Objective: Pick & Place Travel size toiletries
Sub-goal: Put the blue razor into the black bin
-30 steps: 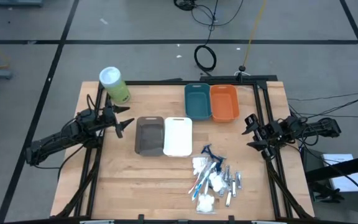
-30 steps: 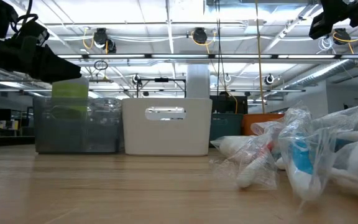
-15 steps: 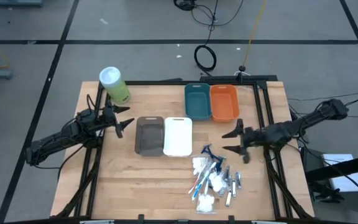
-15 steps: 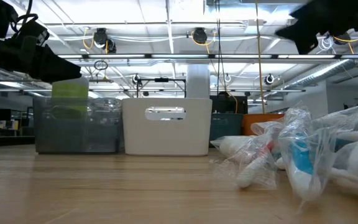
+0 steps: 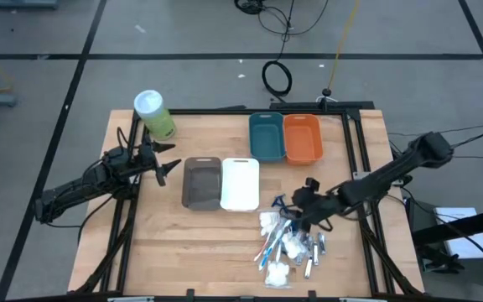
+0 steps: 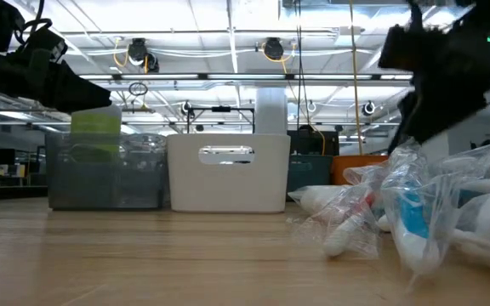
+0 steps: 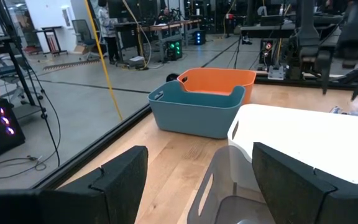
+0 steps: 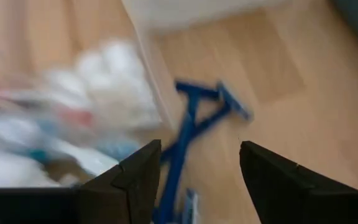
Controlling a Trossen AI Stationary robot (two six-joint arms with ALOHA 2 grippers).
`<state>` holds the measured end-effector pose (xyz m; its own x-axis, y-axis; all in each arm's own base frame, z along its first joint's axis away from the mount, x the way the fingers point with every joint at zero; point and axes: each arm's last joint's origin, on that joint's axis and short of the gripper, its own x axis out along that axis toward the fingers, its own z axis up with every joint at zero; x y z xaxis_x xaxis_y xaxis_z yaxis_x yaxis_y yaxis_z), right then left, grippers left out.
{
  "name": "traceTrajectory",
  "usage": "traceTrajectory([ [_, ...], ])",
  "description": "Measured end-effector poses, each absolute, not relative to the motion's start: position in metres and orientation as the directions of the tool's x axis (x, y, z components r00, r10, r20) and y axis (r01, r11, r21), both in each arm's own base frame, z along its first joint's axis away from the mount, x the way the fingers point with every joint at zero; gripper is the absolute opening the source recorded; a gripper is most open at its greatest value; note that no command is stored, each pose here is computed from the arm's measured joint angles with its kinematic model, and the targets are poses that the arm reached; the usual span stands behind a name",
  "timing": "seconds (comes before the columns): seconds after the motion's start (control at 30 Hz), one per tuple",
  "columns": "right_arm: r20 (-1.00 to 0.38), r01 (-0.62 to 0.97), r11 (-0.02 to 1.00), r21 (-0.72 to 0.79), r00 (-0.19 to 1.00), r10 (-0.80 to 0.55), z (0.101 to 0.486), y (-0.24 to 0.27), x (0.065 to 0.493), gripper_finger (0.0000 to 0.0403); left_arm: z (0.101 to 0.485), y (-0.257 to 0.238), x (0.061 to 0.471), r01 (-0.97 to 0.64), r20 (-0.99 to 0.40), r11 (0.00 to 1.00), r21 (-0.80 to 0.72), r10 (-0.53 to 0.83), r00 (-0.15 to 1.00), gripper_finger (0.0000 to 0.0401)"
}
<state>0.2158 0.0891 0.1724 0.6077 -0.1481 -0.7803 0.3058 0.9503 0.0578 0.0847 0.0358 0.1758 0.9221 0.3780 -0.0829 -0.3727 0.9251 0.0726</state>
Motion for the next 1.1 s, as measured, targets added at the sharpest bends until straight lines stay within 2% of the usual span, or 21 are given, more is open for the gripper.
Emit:
traceTrajectory([
  [0.23,-0.875,0.359,0.933,-0.002,0.451,-0.176,0.148,0.089,0.212,0.02,0.176,0.036,0.085,-0.372,-0.083,0.925,0.072,0.378,0.922,0.0285],
  [0.4,-0.904,0.4,0.916,-0.035,0.379,-0.2,0.146,0.085,0.205,0.0198,0.176,0.036,0.085,-0.372,-0.084,0.925,0.072,0.377,0.922,0.0285],
  [0.73,-0.936,0.523,0.832,-0.188,0.162,-0.313,0.144,0.074,0.182,0.0187,0.176,0.036,0.085,-0.372,-0.084,0.925,0.072,0.378,0.922,0.0285],
  [0.9,-0.961,0.52,0.844,-0.128,0.146,-0.236,0.154,0.071,0.175,0.0186,0.176,0.036,0.085,-0.372,-0.084,0.925,0.072,0.377,0.922,0.0285],
  [1.1,-0.97,0.443,0.896,0.022,0.226,-0.088,0.172,0.072,0.17,0.0185,0.176,0.036,0.085,-0.372,-0.084,0.925,0.073,0.378,0.922,0.0285],
])
